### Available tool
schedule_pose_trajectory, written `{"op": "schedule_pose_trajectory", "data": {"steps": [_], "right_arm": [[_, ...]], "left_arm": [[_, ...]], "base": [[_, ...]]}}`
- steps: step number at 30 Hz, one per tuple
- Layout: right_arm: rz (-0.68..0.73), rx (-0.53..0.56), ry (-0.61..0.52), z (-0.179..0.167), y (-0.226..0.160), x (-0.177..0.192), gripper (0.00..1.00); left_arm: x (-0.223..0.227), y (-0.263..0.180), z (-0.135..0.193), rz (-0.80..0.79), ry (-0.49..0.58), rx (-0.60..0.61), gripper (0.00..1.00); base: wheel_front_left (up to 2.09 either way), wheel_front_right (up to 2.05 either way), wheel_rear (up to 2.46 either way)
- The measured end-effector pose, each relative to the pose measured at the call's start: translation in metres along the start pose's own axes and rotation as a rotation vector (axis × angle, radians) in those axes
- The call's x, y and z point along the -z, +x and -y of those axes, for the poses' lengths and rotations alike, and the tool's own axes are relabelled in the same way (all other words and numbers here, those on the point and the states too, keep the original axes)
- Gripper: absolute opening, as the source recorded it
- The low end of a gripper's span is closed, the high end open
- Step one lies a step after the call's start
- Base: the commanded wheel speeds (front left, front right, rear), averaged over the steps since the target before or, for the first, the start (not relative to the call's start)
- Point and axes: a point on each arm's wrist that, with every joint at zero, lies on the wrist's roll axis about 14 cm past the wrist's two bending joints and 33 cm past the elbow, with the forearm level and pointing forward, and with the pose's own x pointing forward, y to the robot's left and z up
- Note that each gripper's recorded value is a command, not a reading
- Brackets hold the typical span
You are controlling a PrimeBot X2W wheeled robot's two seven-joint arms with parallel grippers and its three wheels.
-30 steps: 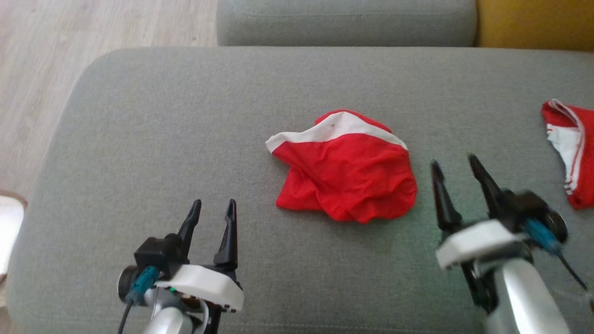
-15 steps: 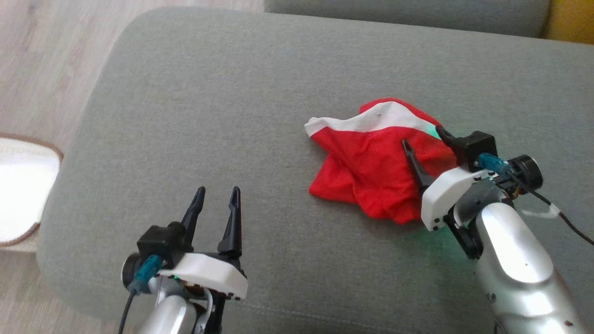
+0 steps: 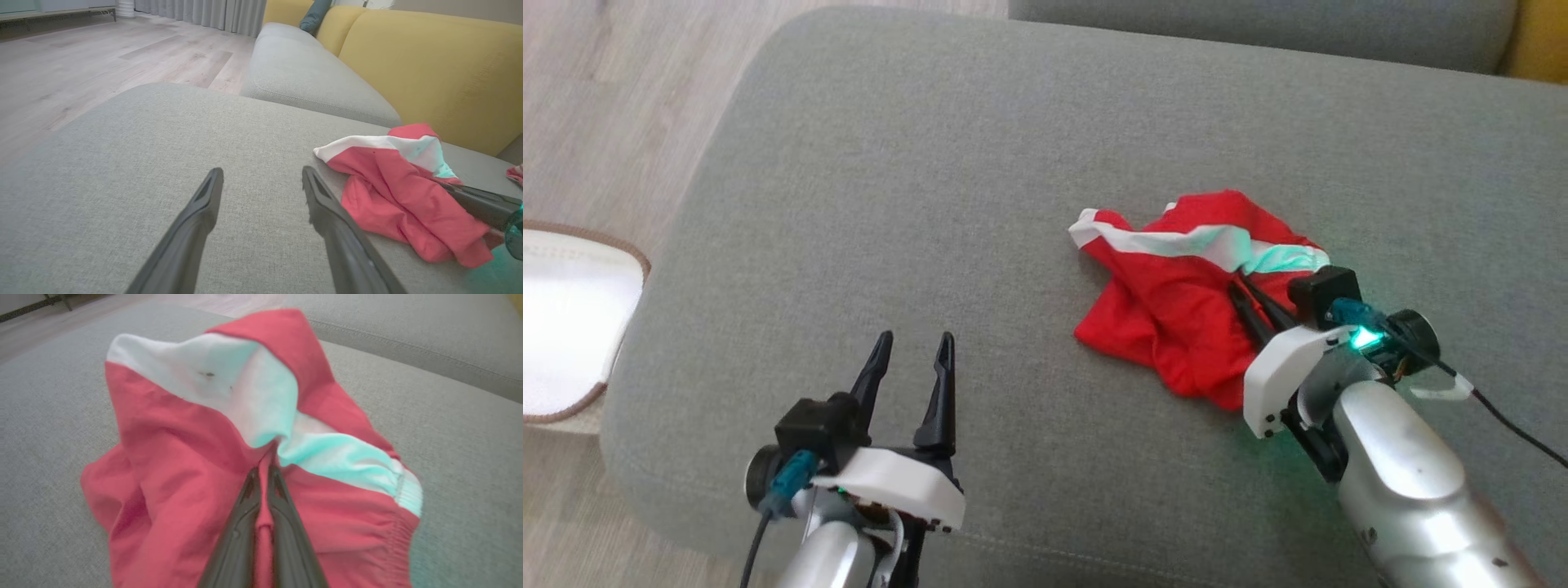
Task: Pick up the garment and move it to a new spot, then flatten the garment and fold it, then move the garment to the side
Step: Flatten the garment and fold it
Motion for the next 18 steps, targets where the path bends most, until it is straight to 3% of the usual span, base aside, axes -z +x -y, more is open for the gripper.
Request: {"op": "schedule_pose_trajectory", "data": {"steps": [10,18], "right_arm": [[0.174,0.002,0.011,-0.009,-0.024,-0.029,0.00],[0.132,0.005,0.048,-0.023,-0.059,0.004,0.00]], "left_arm": [[-0.005,0.005,0.012,0.018,0.004,0.043,1.00],[-0.004,0.002,0.022,0.017,0.009,0.074,1.00]], "base": [[0.00,0.00,0.00],[0.00,0.00,0.00]]}}
